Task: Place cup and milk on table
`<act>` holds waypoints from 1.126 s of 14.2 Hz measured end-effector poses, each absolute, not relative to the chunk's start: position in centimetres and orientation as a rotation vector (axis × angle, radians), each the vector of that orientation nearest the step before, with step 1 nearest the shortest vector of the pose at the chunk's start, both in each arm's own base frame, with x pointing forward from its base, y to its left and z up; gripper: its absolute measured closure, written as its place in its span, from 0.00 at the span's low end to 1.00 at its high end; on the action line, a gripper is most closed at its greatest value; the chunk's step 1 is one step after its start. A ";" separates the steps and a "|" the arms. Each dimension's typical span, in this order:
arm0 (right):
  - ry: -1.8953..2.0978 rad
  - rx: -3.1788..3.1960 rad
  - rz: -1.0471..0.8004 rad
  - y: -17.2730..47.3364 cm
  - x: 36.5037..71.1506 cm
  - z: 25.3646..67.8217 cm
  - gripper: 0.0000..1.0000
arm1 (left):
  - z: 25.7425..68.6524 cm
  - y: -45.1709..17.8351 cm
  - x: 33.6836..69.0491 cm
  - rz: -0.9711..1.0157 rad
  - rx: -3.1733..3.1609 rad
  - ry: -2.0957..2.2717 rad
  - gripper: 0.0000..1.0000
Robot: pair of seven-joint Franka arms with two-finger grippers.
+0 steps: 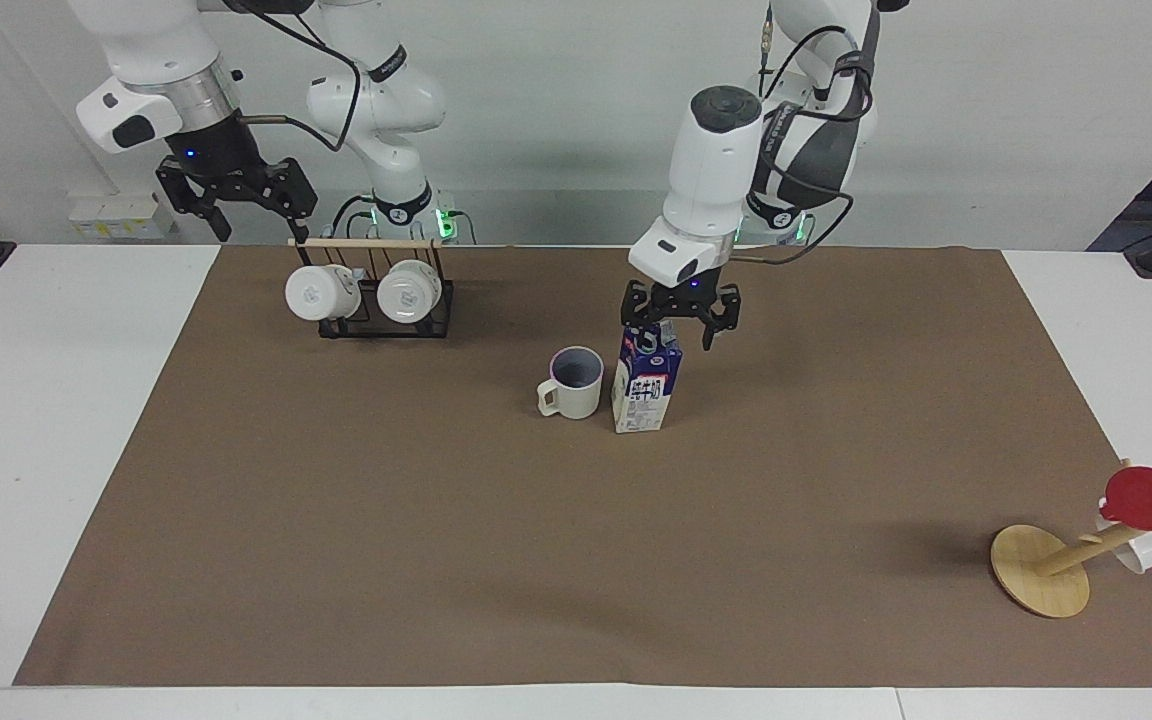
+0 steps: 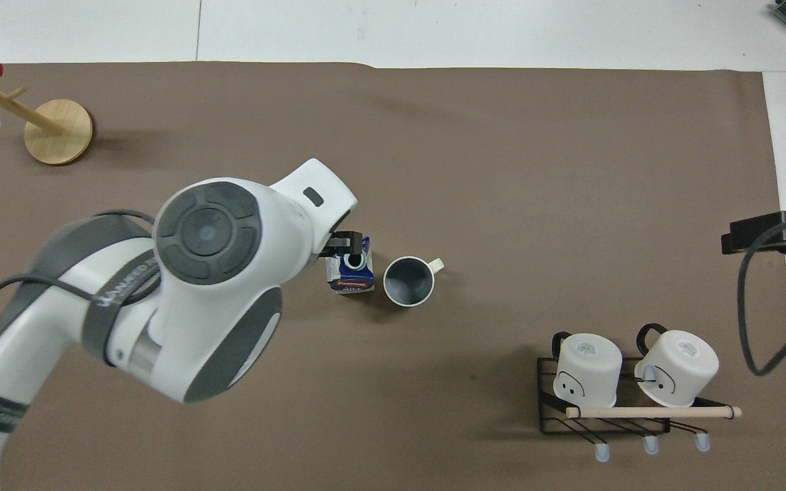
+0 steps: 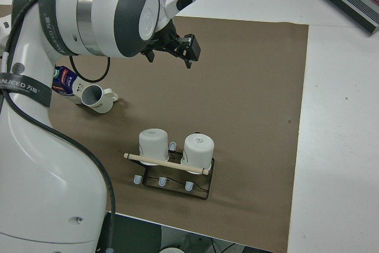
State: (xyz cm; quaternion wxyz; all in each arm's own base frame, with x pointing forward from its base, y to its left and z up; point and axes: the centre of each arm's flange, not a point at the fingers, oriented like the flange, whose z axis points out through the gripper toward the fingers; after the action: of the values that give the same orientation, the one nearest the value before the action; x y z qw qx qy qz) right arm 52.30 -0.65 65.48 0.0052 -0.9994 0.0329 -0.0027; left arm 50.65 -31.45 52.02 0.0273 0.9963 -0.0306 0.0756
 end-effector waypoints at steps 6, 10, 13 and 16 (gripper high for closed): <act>0.103 -3.130 -0.006 -0.7 52.3 65.4 0.00 | 59.5 -17.0 51.7 0.242 3.114 -0.176 0.00; 0.104 -3.133 0.004 -0.7 52.3 65.2 0.00 | 63.2 -10.0 52.0 0.208 3.138 -0.230 0.00; 0.104 -3.136 0.016 -0.7 52.2 64.9 0.00 | 67.7 -7.1 52.0 0.211 3.142 -0.223 0.00; 0.108 -3.163 0.022 -1.1 51.9 65.2 0.00 | 69.1 -6.2 53.2 0.151 3.146 -0.193 0.00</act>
State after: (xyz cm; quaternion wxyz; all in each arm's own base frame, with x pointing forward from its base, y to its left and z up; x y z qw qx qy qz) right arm 51.94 -1.06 65.25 -0.0115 -0.9993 0.0342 0.0070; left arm 53.16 -6.18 69.11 -0.0071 0.9970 -0.0612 0.0477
